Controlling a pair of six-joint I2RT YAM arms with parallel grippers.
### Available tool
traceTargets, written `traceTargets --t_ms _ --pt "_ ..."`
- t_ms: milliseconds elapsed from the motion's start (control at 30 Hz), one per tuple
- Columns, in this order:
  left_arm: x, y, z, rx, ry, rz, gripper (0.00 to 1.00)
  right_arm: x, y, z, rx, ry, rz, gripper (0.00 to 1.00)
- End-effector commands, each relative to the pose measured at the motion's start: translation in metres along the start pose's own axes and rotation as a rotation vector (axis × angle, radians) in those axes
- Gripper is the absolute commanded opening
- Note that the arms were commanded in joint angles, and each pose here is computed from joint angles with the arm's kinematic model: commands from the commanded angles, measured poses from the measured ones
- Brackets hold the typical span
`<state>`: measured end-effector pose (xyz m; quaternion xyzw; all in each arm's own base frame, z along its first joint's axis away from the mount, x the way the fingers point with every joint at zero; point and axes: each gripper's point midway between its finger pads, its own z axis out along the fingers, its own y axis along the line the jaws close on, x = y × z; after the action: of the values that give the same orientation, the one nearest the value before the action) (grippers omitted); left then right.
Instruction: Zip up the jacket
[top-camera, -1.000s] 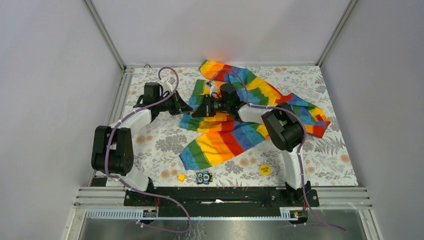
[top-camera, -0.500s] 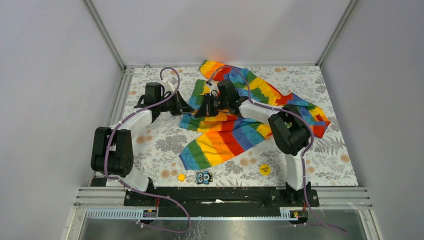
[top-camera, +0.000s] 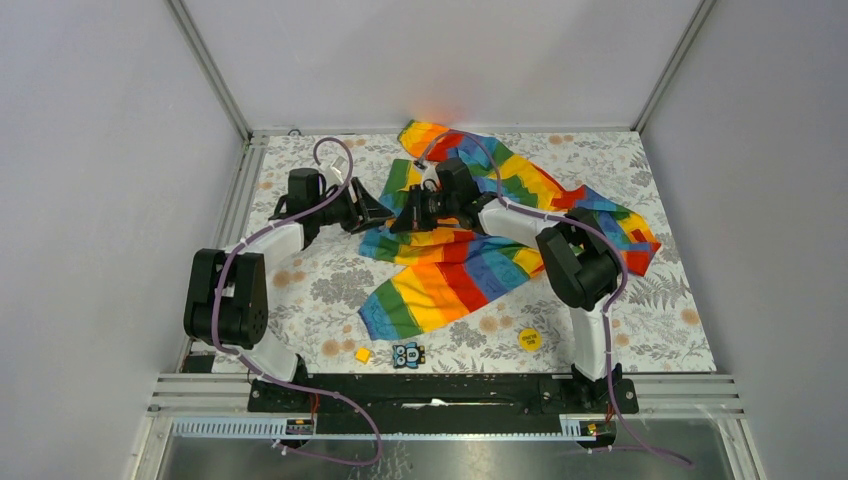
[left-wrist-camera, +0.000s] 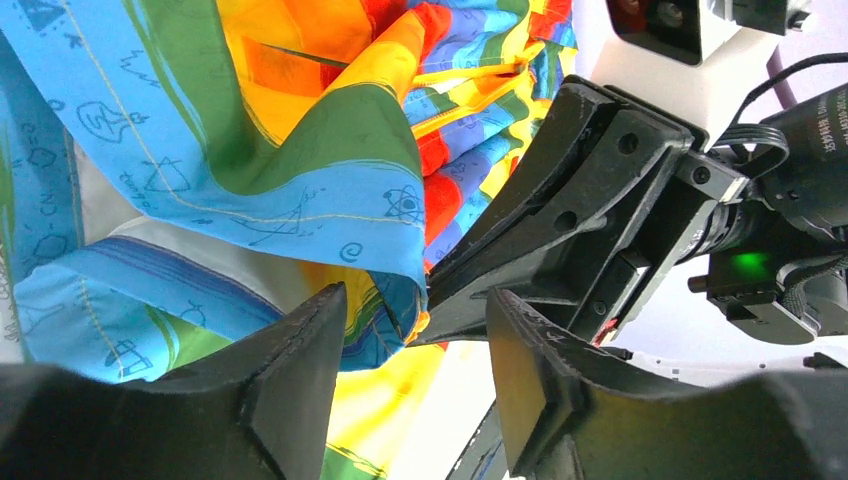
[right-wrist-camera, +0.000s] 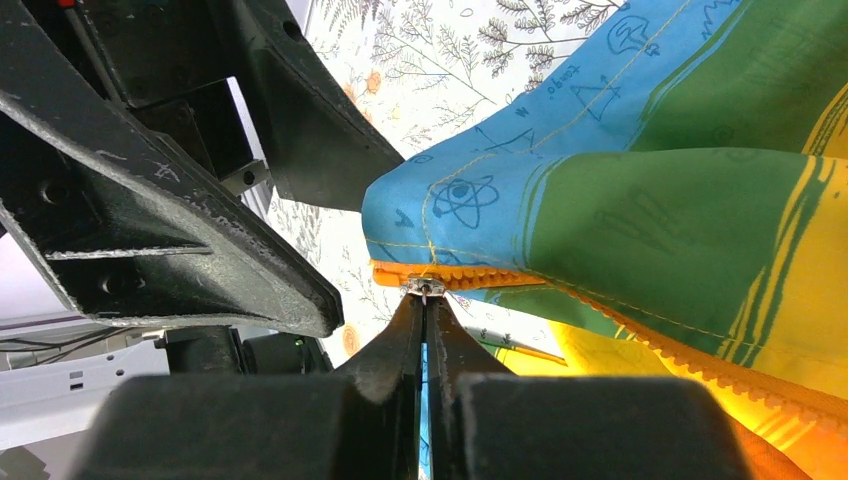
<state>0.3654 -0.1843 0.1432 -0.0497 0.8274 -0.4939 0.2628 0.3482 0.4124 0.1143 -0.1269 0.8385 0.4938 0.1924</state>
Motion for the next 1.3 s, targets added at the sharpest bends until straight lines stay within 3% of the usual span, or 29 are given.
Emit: traceTargets --t_ms 0,133,367,533,633,733,800,900,1067,1167,1267 --pt "-0.012 -0.002 0.001 -0.011 -0.067 0.028 0.56 -0.012 0.018 0.008 -0.040 -0.029 -0.041 0.00" --pt "-0.017 0.000 0.003 -0.043 -0.099 0.028 0.55 -0.010 0.021 0.010 -0.031 -0.029 -0.055 0.00" --pt "-0.016 0.003 0.007 -0.088 -0.098 0.044 0.38 -0.010 0.026 0.009 -0.002 -0.029 -0.066 0.00" --pt "-0.011 0.002 0.006 -0.083 -0.076 0.056 0.19 -0.010 0.024 0.008 0.037 -0.014 -0.069 0.00" --pt "-0.015 -0.001 0.002 -0.102 -0.089 0.103 0.00 -0.003 0.007 0.005 0.137 0.037 -0.056 0.00" --pt "-0.018 -0.005 -0.005 -0.116 -0.083 0.185 0.00 0.002 -0.025 -0.010 0.346 0.137 -0.131 0.00" --pt "-0.017 -0.005 -0.013 -0.139 -0.084 0.245 0.00 -0.005 -0.070 -0.039 0.559 0.202 -0.218 0.00" --pt "-0.018 -0.008 -0.020 -0.149 -0.101 0.278 0.00 -0.004 -0.129 -0.084 0.729 0.276 -0.173 0.00" --pt "-0.013 -0.014 -0.014 -0.091 -0.072 0.267 0.00 0.008 -0.071 -0.058 0.510 0.225 -0.252 0.00" --pt "-0.016 -0.014 -0.014 -0.097 -0.081 0.276 0.00 0.005 -0.083 -0.060 0.532 0.211 -0.218 0.00" --pt "-0.012 -0.019 -0.013 -0.070 -0.067 0.256 0.00 -0.002 -0.060 -0.051 0.358 0.174 -0.211 0.00"
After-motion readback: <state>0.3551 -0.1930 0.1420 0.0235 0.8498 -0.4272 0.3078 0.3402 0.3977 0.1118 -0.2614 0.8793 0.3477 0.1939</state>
